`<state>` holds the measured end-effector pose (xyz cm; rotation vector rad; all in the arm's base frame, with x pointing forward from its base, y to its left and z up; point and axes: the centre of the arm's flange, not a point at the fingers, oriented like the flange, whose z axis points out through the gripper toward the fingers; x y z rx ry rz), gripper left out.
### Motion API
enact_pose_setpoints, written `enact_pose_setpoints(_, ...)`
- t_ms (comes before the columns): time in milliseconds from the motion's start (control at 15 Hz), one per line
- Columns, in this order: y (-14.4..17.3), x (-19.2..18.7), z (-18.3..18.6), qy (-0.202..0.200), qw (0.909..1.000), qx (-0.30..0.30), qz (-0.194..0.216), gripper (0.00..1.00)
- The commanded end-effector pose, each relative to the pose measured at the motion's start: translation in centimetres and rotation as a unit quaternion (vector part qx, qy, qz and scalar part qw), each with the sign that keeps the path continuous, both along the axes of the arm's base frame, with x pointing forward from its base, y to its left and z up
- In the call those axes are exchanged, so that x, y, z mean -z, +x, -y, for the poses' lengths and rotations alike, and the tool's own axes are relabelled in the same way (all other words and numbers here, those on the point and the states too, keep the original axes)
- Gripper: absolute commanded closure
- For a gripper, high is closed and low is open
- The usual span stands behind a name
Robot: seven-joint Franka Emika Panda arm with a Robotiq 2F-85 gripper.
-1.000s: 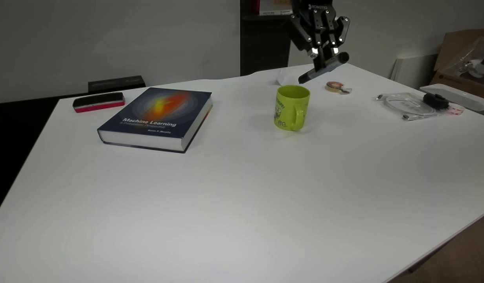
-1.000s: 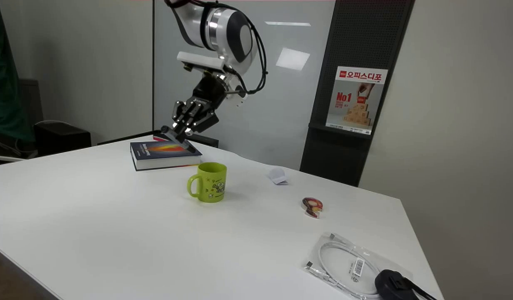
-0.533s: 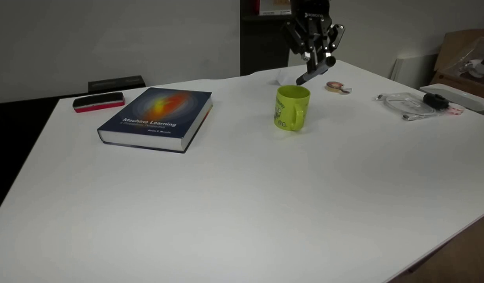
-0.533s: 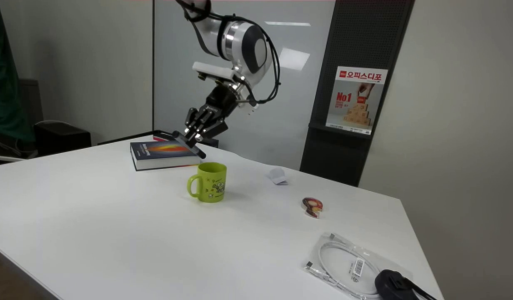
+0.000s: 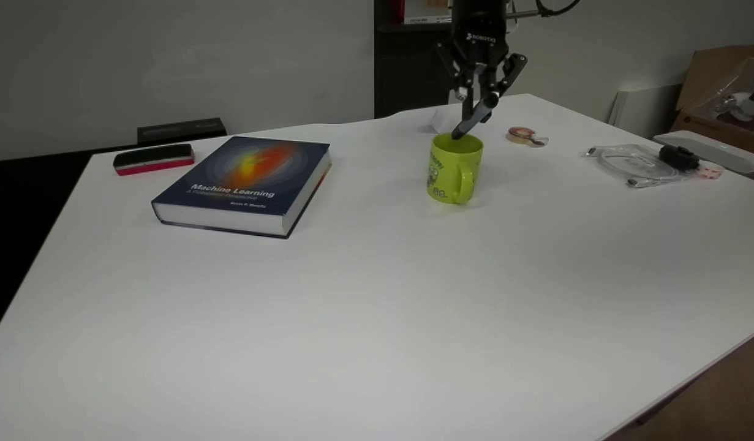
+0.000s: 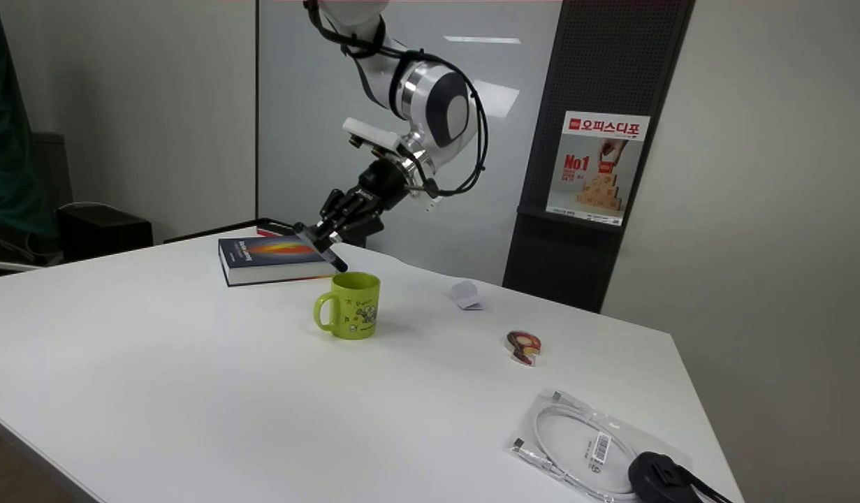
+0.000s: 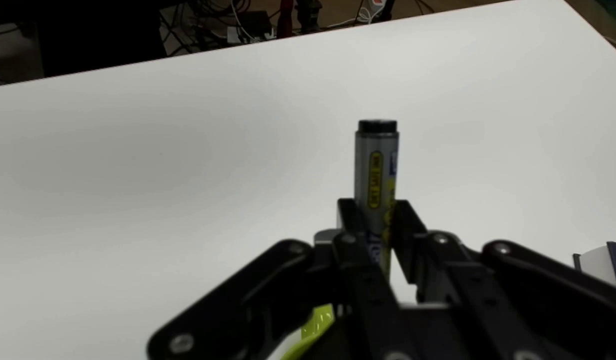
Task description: Put the marker into the green cup.
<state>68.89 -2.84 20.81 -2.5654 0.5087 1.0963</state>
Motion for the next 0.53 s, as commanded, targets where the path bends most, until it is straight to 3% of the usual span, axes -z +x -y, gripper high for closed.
enact_pose_setpoints(0, 3.1, -0.1, 0.6, -0.010, 0.9996, 0.028, 0.003, 0.95)
enact_pose_setpoints(467, 3.7, 0.8, 2.3, -0.024, 0.9977, 0.064, 0.002, 0.95)
